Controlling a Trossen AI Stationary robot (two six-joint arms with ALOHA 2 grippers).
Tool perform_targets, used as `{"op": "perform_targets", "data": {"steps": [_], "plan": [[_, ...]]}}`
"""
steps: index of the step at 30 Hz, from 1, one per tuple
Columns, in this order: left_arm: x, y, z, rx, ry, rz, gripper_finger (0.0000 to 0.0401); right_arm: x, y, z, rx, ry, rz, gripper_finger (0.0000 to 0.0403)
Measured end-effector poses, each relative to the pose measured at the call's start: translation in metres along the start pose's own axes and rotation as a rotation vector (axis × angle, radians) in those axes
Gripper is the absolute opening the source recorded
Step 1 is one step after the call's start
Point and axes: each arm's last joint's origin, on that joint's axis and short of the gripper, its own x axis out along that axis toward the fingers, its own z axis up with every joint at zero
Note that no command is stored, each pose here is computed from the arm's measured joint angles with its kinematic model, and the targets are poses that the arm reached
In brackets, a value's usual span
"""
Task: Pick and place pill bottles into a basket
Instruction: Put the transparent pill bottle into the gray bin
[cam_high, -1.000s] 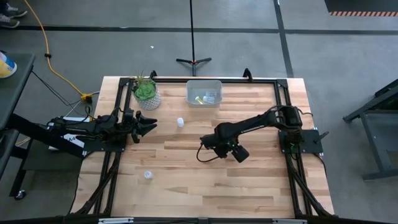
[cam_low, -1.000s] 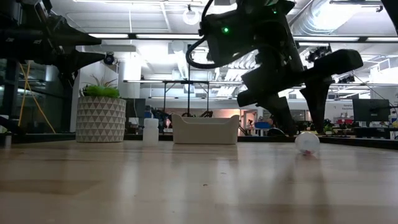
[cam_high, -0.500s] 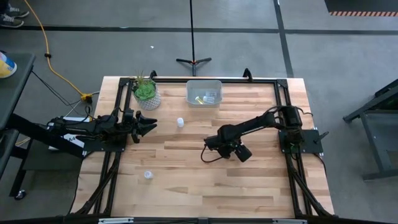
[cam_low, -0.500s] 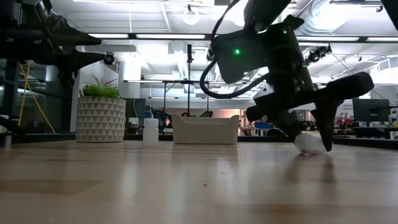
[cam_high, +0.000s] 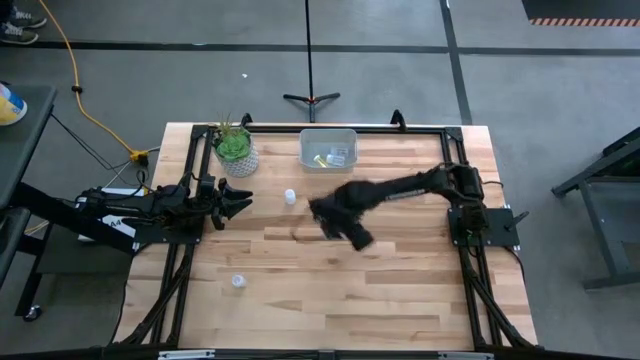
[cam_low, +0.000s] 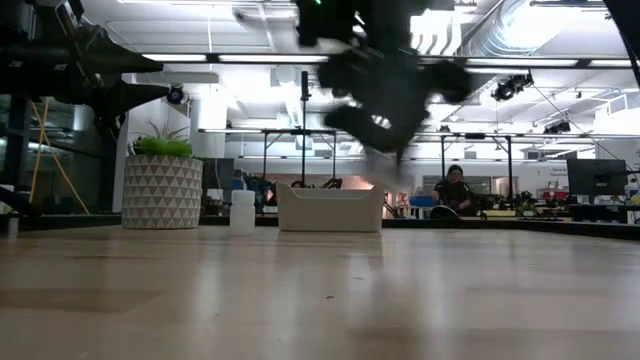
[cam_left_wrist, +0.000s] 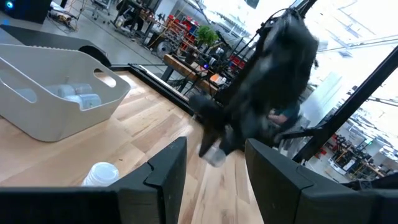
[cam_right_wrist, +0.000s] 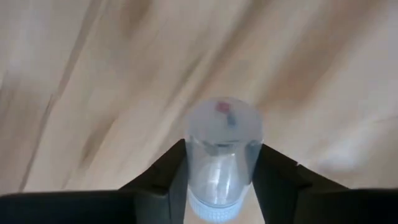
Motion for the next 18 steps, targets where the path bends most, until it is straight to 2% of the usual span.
{"op": "perform_targets", "data": {"steps": [4, 9, 14, 18], "plan": [[0.000, 0.000, 0.000, 0.000, 0.000, 0.000, 0.0198, -0.040, -0.057, 0.007, 0.193, -0.284, -0.129, 0.0143], [0.000, 0.000, 0.000, -0.001, 0.000, 0.000, 0.0198, -0.072, -0.133, -0.023, 0.515, -0.531, -0.240, 0.0134], [0.000, 0.000, 0.000, -0.002, 0.000, 0.000, 0.0198, -0.073, -0.182, -0.071, 0.890, -0.632, -0.239, 0.0140], [0.000, 0.000, 0.000, -0.002, 0.000, 0.000, 0.0198, -0.052, -0.195, -0.099, 1.110, -0.598, -0.177, 0.0139]]}}
